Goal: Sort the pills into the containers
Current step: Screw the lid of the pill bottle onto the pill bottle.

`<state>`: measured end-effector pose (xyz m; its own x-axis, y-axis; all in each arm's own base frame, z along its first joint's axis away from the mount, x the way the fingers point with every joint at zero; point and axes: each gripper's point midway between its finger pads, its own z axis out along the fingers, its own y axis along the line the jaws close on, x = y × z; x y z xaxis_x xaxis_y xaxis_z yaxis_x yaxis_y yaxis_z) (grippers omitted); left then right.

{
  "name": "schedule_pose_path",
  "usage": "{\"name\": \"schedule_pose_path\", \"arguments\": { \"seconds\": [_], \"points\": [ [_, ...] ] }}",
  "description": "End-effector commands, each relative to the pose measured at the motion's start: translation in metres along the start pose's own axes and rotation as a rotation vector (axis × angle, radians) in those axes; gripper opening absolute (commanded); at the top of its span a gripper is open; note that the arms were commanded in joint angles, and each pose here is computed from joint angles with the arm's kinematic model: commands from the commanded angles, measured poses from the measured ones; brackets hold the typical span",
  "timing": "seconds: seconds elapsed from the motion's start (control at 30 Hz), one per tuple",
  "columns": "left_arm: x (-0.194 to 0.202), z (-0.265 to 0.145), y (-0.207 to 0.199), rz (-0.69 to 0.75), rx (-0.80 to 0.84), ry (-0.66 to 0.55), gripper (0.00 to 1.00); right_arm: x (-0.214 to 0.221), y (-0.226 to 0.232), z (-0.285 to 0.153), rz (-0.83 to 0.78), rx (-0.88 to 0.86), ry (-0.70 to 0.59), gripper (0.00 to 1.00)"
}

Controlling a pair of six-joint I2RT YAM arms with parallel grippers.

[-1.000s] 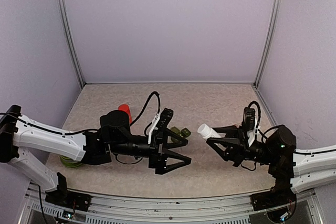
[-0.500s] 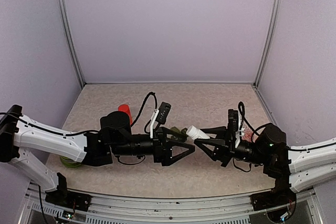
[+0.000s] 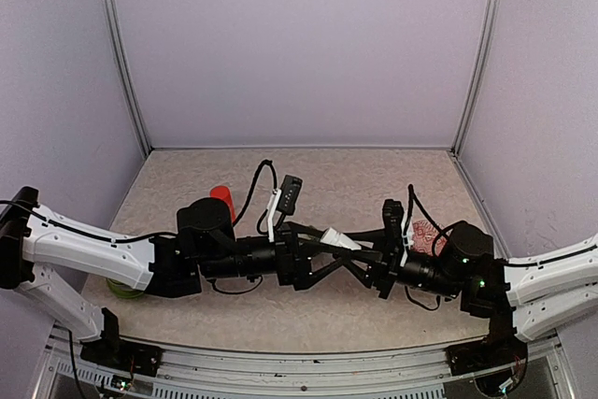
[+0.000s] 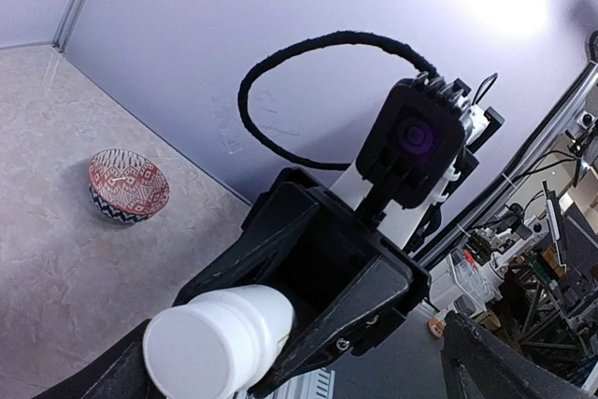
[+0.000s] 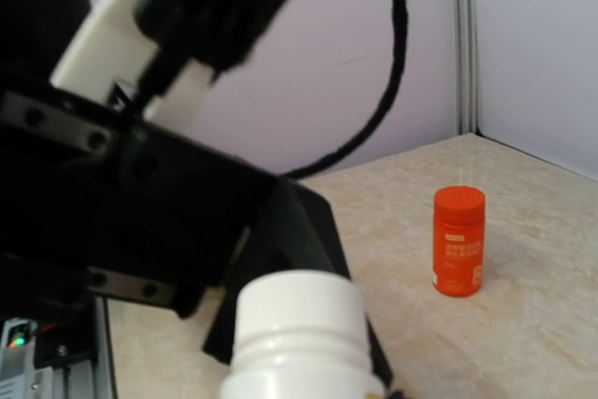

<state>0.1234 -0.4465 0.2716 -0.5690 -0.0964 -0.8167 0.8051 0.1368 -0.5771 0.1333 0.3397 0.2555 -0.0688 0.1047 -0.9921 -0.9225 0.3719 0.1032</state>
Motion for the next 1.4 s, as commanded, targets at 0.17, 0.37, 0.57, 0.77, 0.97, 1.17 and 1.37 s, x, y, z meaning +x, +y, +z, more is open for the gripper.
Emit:
{"name": "schedule_pose_path", "arguments": {
  "seconds": [0.17, 0.37, 0.57, 0.77, 0.97, 1.17, 1.37],
  "points": [
    [-0.018, 0.005, -0.015, 0.023, 0.011, -0.053, 0.99, 0.004, 0.002, 0.015, -0.030, 0.042, 0.042, 0.00],
    [-0.022, 0.004, -0.018, 0.029, 0.012, -0.064, 0.99, 0.014, 0.006, 0.023, -0.040, 0.037, 0.075, 0.00],
    [-0.026, 0.001, -0.017, 0.033, -0.002, -0.081, 0.99, 0.021, 0.016, 0.028, -0.045, -0.004, 0.091, 0.00],
    [-0.029, 0.000, -0.018, 0.035, -0.006, -0.091, 0.99, 0.024, 0.033, 0.032, -0.049, -0.089, 0.098, 0.00],
    [-0.030, -0.001, -0.017, 0.041, -0.016, -0.094, 0.99, 0.014, 0.039, 0.027, -0.044, -0.116, 0.057, 0.00],
    [-0.032, -0.003, -0.017, 0.046, -0.021, -0.098, 0.99, 0.002, 0.029, 0.017, -0.066, -0.062, 0.024, 0.00],
    [-0.032, -0.004, -0.013, 0.053, -0.046, -0.095, 0.99, -0.011, 0.015, 0.003, -0.092, 0.012, -0.004, 0.00]
  ]
}}
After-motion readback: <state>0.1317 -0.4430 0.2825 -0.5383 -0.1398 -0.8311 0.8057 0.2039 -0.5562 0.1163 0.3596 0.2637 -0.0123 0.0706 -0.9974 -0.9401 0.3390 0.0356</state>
